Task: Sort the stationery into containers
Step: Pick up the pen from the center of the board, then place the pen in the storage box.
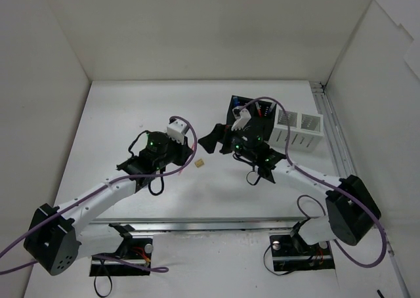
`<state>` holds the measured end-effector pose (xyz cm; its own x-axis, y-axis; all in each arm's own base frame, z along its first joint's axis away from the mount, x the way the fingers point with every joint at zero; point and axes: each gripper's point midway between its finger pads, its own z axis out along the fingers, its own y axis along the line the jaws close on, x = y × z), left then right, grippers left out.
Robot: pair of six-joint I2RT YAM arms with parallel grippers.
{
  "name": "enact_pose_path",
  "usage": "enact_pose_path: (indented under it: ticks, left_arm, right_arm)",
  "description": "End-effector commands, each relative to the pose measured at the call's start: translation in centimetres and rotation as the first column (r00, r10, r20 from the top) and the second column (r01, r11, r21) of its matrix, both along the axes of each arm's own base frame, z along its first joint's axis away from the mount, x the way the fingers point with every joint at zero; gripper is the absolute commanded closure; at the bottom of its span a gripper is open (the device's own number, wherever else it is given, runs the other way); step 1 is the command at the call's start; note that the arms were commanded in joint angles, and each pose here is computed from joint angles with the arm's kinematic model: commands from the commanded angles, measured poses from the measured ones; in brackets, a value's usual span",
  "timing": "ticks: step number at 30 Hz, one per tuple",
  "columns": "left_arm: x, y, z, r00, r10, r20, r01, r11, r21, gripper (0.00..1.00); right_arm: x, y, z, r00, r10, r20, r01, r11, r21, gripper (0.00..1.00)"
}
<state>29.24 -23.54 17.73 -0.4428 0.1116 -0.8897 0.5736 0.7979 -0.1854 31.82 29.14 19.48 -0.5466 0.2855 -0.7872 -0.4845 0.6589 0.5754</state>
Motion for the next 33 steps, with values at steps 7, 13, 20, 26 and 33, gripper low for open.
enact_pose_path:
  ticks: [7,13,20,26,33]
  left_arm:
    - [0.3,-1.5,5.6,0.987,-0.024,0.158,0.039,0.995,-0.092,1.00]
    - [0.0,-1.7,6.2,0.983,-0.049,0.179,0.069,0.992,-0.103,1.00]
    - [0.2,-1.6,6.2,0.982,-0.045,0.184,0.063,0.993,-0.097,1.00]
    - [1.2,-0.2,7.0,0.978,0.037,0.205,-0.026,0.998,-0.054,0.36]
    - [3.9,4.8,6.6,0.952,0.241,0.189,-0.244,0.970,-0.008,0.01]
  right_arm:
    - [1.5,5.6,4.9,0.993,-0.085,0.083,0.066,0.976,0.210,0.06]
    - [1.2,7.0,3.9,0.995,-0.091,0.048,0.078,0.972,0.220,0.52]
    - [0.9,7.6,5.5,0.993,-0.081,0.090,0.058,0.970,0.237,0.92]
    - [1.7,5.0,8.1,0.963,-0.174,0.205,0.131,0.970,0.206,1.00]
    - [4.7,-2.1,10.1,0.901,-0.290,0.322,0.262,0.957,0.127,1.00]
